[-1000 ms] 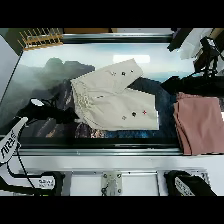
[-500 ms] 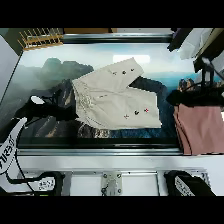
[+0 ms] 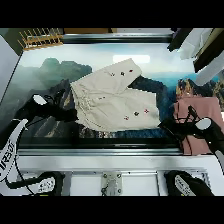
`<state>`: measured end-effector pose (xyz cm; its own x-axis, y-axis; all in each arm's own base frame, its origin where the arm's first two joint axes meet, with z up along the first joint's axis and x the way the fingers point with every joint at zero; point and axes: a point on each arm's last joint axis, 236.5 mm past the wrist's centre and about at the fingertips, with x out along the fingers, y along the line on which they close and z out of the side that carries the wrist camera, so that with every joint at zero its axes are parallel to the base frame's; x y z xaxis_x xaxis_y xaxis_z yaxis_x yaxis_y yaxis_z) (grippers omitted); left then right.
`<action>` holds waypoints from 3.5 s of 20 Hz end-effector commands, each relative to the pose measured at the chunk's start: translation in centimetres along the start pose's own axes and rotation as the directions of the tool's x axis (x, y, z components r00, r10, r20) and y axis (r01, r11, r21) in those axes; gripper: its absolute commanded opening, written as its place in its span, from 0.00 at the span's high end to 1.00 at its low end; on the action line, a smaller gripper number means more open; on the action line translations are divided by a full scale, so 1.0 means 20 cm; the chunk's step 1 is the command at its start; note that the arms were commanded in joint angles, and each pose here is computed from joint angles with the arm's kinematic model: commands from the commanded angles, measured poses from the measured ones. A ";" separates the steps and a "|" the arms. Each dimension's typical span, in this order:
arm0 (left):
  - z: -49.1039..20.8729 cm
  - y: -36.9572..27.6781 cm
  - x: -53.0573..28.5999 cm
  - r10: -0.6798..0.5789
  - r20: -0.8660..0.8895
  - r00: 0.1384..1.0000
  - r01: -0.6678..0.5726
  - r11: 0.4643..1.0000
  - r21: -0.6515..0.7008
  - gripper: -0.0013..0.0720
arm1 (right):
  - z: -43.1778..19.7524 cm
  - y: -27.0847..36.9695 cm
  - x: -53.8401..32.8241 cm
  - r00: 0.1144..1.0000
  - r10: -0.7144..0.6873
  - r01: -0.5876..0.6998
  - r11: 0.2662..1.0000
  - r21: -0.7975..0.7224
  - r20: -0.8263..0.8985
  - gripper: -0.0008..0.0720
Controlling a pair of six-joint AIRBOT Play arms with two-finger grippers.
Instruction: Fold the clothes and pants, and hang the long-sleeved shirts on hangers.
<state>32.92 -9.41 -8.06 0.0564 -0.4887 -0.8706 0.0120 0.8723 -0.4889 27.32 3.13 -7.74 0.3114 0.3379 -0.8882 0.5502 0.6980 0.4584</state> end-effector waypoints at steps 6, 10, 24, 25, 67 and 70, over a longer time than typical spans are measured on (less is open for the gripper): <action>0.00 0.00 0.00 0.008 -0.002 1.000 -0.008 1.000 0.008 0.97 | 0.04 0.12 0.24 0.993 0.072 -0.071 0.997 -0.018 0.097 0.14; 0.00 0.00 0.00 0.008 -0.002 1.000 -0.008 1.000 0.008 0.97 | 0.06 0.15 0.25 0.989 0.082 -0.075 0.995 -0.065 0.123 0.51; 0.16 -0.78 -1.43 -0.102 0.611 0.785 -0.105 0.950 0.294 0.97 | 0.60 1.27 -1.71 0.614 0.476 0.140 0.720 -0.680 0.630 0.99; 0.07 -0.90 -1.58 -0.138 0.668 0.731 -0.126 0.935 0.331 0.97 | 0.54 1.32 -1.92 0.542 0.529 0.151 0.703 -0.695 0.653 0.99; 0.11 0.37 -0.24 0.202 0.164 0.966 -0.171 0.968 -0.182 0.97 | 0.17 0.66 0.07 0.995 -0.020 0.080 0.718 -0.692 0.095 0.99; 0.04 0.36 -0.12 0.159 0.161 0.974 -0.120 0.966 -0.228 0.97 | 0.18 0.58 0.17 0.993 -0.025 0.097 0.731 -0.675 0.116 0.99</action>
<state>35.04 -0.98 -7.25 0.2237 -0.3089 -0.9244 -0.1894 0.9166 -0.3521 38.41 10.74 -2.39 0.3811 0.2640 -0.8861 -0.1175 0.9644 0.2368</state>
